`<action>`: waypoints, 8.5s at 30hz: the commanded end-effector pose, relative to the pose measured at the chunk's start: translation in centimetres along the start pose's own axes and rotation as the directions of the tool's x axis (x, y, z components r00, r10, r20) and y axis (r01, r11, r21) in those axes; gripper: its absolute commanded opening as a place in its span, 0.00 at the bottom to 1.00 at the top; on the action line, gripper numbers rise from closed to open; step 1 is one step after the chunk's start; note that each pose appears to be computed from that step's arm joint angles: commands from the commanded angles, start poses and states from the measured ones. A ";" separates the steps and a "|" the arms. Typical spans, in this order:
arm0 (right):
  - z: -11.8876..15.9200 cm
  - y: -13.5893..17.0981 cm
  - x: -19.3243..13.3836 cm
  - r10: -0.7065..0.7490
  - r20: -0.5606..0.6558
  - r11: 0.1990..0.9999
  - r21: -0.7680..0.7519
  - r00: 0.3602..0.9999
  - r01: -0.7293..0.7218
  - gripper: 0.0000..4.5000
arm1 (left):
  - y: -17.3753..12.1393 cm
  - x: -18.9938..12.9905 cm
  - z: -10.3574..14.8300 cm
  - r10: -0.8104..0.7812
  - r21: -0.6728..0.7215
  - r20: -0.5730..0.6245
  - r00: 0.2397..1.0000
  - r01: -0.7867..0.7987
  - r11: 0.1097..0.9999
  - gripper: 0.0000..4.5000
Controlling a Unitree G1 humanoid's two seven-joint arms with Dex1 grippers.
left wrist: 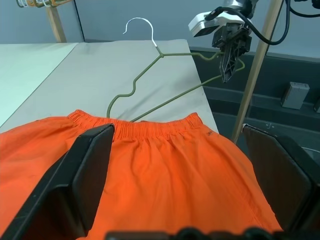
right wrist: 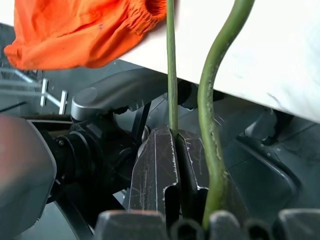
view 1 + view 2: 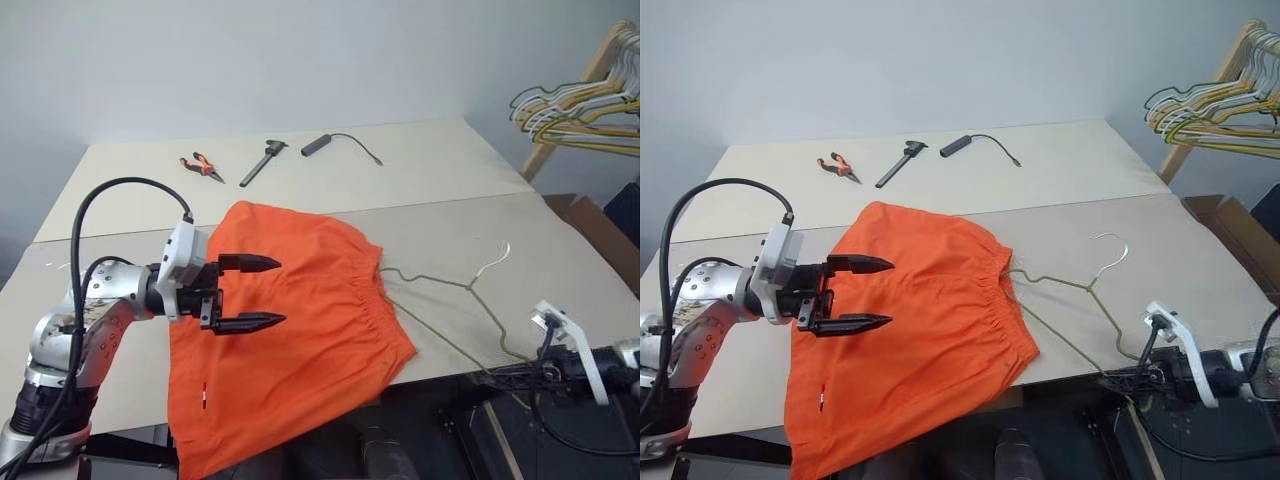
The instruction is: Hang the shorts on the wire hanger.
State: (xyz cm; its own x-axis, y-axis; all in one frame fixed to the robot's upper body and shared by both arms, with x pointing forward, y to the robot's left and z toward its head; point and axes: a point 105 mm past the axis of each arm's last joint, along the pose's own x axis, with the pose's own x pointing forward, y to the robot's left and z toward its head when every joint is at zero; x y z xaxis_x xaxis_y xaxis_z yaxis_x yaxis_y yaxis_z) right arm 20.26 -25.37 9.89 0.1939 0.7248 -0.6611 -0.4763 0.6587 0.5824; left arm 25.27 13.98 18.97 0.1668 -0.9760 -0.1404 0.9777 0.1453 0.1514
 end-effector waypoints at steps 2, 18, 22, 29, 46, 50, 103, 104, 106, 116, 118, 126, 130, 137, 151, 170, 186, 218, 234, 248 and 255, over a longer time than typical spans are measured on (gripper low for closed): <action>1.5 -0.7 0.5 0.008 0.040 1.000 -0.004 0.999 -0.008 0.00 | -0.1 -0.4 0.6 0.000 0.048 -0.006 1.000 0.000 0.999 0.98; 5.0 -0.8 2.7 0.140 0.046 0.989 0.033 0.989 -0.142 0.00 | 0.0 -0.7 0.5 0.020 0.076 -0.032 0.999 -0.017 0.997 0.98; 6.2 -1.8 3.8 0.113 0.055 0.990 0.079 0.992 -0.118 0.00 | 0.0 -0.7 0.4 0.022 0.083 -0.034 0.999 -0.019 0.996 0.98; 7.7 -2.3 5.0 0.130 0.078 0.986 0.092 0.988 -0.137 0.00 | 0.1 -0.9 0.4 0.030 0.095 -0.040 0.999 -0.026 0.995 0.98; 10.6 -2.2 4.9 0.113 0.148 0.993 0.024 0.983 -0.118 0.00 | 0.2 -1.0 0.4 0.037 0.106 -0.050 0.998 -0.032 0.994 0.98; 12.6 -1.4 3.7 0.087 0.230 0.991 -0.120 0.969 -0.060 0.00 | 0.4 -1.0 0.5 0.039 0.113 -0.054 0.998 -0.032 0.993 0.98; 16.7 12.3 5.4 -0.012 0.100 0.291 -0.952 0.995 0.099 0.00 | 10.5 -1.0 0.8 -0.064 0.397 -0.523 0.850 0.309 0.864 0.21; 16.6 12.2 5.4 -0.013 0.097 0.293 -0.951 0.995 0.096 0.00 | 10.4 -1.0 0.8 -0.065 0.395 -0.522 0.851 0.309 0.865 0.14; 16.6 12.3 5.4 -0.013 0.093 0.297 -0.950 0.996 0.093 0.00 | 10.4 -1.0 0.7 -0.067 0.393 -0.521 0.851 0.309 0.866 0.01; 16.3 10.8 5.0 -0.071 0.092 0.352 -0.930 0.993 0.111 0.18 | 9.6 -1.6 0.7 -0.087 0.332 -0.479 0.874 0.272 0.903 0.00; 16.3 9.9 4.4 -0.096 0.119 0.395 -0.907 0.988 0.147 0.33 | 9.5 -1.9 0.6 -0.085 0.310 -0.469 0.879 0.255 0.916 0.00; 15.9 5.8 0.2 -0.193 0.278 0.569 -0.749 0.941 0.339 0.93 | 9.2 -3.9 0.3 -0.046 0.220 -0.436 0.899 0.156 0.963 0.00; 14.7 3.9 -0.7 -0.187 0.352 0.636 -0.668 0.917 0.386 0.99 | 9.3 -4.4 0.0 -0.022 0.191 -0.429 0.903 0.114 0.975 0.00; 12.4 3.5 3.6 -0.029 0.433 0.725 -0.611 0.901 0.317 0.99 | 9.3 -4.6 0.0 -0.007 0.184 -0.426 0.905 0.093 0.979 0.00; 16.1 6.6 11.5 0.215 0.584 0.828 -0.534 0.783 0.171 0.87 | 9.1 -5.1 0.2 0.011 0.185 -0.430 0.903 0.076 0.980 0.00; 14.8 4.9 9.5 0.171 0.555 0.818 -0.540 0.814 0.196 0.01 | 9.4 -6.4 -0.6 0.064 0.176 -0.456 0.888 0.019 0.984 0.00; 14.3 3.8 6.6 0.142 0.512 0.796 -0.568 0.847 0.210 0.01 | 9.8 -7.8 -2.8 0.113 0.240 -0.533 0.838 0.021 0.971 0.00; 14.9 7.9 5.6 0.250 0.441 0.695 -0.702 0.862 0.158 0.01 | 8.9 -7.1 -5.8 0.098 0.243 -0.613 0.784 0.069 0.968 0.00; 13.8 10.4 6.5 0.257 0.356 0.602 -0.786 0.898 0.139 0.99 | 9.6 -4.9 -6.0 0.089 0.248 -0.593 0.800 0.077 0.966 0.00; 19.7 17.9 11.2 0.361 0.322 0.498 -0.860 0.875 0.112 0.99 | 9.9 -4.4 -5.2 0.082 0.263 -0.568 0.819 0.086 0.961 0.00; 20.8 18.6 13.7 0.339 0.280 0.496 -0.865 0.898 0.082 0.79 | 9.7 -4.7 -5.2 0.080 0.262 -0.572 0.816 0.089 0.961 0.00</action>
State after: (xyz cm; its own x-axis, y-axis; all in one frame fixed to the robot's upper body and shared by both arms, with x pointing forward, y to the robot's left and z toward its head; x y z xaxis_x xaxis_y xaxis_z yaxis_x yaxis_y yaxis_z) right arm 31.84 0.83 20.10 0.2516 0.9254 -0.2836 -0.9663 0.2235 -0.1279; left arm 34.47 20.66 14.32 0.2510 -0.6744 -0.6943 0.9415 0.0035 0.3370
